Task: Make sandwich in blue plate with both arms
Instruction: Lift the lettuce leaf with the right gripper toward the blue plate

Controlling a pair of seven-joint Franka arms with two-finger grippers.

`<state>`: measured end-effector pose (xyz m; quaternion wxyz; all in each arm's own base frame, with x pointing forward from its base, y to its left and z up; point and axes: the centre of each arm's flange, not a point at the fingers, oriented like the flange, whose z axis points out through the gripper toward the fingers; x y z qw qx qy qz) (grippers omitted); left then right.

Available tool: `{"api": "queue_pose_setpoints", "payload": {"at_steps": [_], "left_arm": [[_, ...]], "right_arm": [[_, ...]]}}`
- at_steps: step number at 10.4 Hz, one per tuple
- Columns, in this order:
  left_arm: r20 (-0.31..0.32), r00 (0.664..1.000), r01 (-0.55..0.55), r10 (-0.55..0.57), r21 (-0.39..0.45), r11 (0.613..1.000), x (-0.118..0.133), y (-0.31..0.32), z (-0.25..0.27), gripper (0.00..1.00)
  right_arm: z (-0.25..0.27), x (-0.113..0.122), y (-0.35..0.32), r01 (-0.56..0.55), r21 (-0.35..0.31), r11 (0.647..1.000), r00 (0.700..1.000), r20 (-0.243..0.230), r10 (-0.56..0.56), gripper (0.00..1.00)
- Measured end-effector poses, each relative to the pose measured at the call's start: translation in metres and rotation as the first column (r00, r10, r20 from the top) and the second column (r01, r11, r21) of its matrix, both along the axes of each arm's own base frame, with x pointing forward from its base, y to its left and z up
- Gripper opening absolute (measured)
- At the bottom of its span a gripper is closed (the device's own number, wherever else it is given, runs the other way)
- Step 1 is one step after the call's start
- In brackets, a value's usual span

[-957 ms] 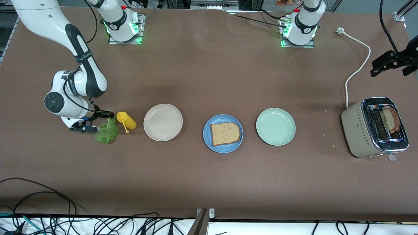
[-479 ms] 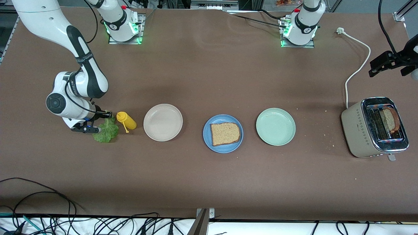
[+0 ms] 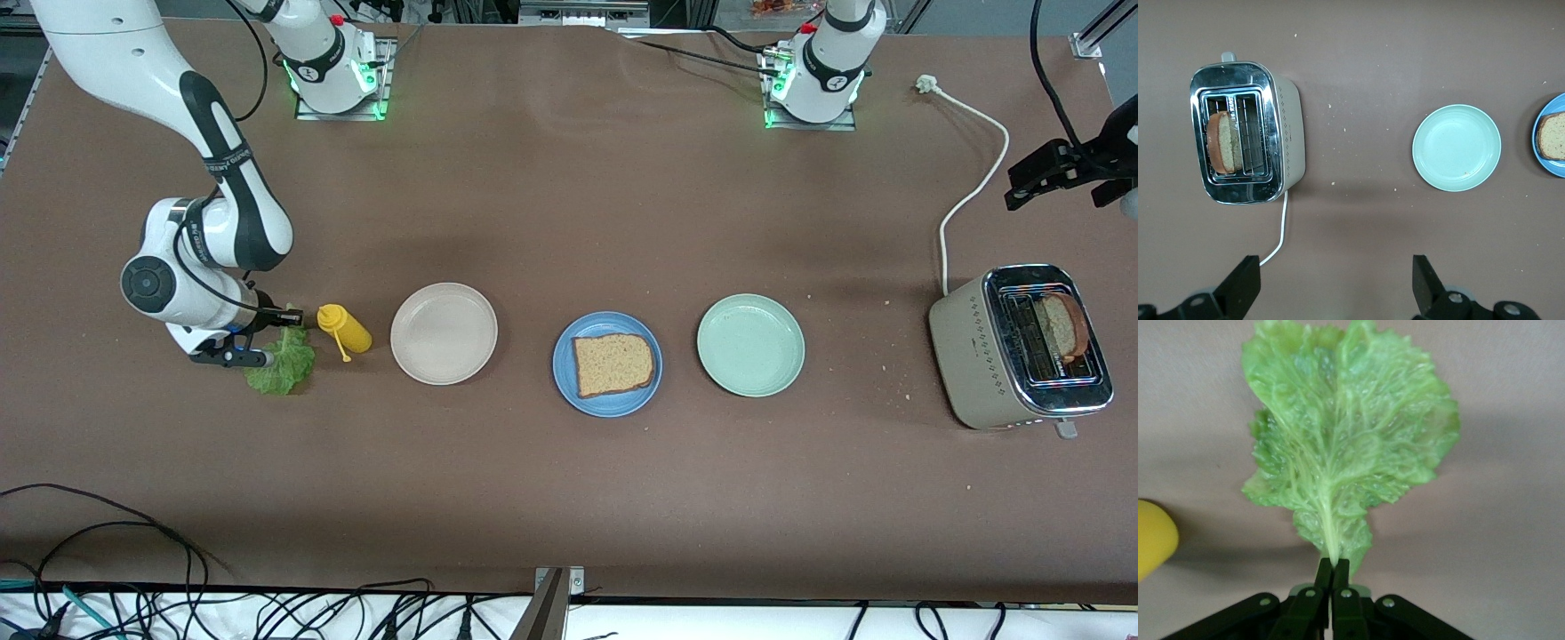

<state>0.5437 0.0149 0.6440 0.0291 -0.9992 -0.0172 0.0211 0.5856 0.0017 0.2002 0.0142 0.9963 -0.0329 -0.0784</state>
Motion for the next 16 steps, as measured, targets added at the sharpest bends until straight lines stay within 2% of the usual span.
{"api": "queue_pose_setpoints", "payload": {"at_steps": [2,4,7,9,10,12,16], "left_arm": [[0.000,1.000,0.000,0.000,0.000,1.000,0.000,0.000,0.000,1.00],[0.000,1.000,-0.002,0.002,0.000,1.000,0.000,0.001,0.000,1.00],[-0.001,1.000,-0.004,0.004,0.000,1.000,0.000,0.002,-0.001,1.00],[-0.001,1.000,-0.005,0.005,0.000,1.000,0.000,0.002,-0.001,1.00],[-0.002,1.000,-0.005,0.005,0.000,1.000,0.000,0.003,-0.001,1.00],[-0.002,1.000,-0.007,0.007,0.000,1.000,0.000,0.004,-0.001,1.00],[-0.002,1.000,-0.008,0.008,0.000,1.000,0.000,0.004,-0.001,1.00]], "right_arm": [[0.021,0.015,0.001,-0.001,0.000,1.000,1.000,-0.015,0.001,0.03],[0.063,0.034,0.002,0.000,0.001,1.000,0.998,-0.067,0.000,0.03],[0.144,0.049,0.004,0.002,0.002,1.000,0.988,-0.157,-0.002,0.03],[0.203,0.056,0.011,0.000,0.016,1.000,0.985,-0.173,0.003,0.03],[0.224,0.058,0.023,-0.004,0.056,0.998,0.986,-0.163,0.013,0.03],[0.250,0.053,0.070,0.059,0.098,0.993,0.986,-0.162,-0.042,0.03],[0.270,0.016,0.219,0.255,0.047,0.966,0.951,-0.190,-0.242,0.03]]}}
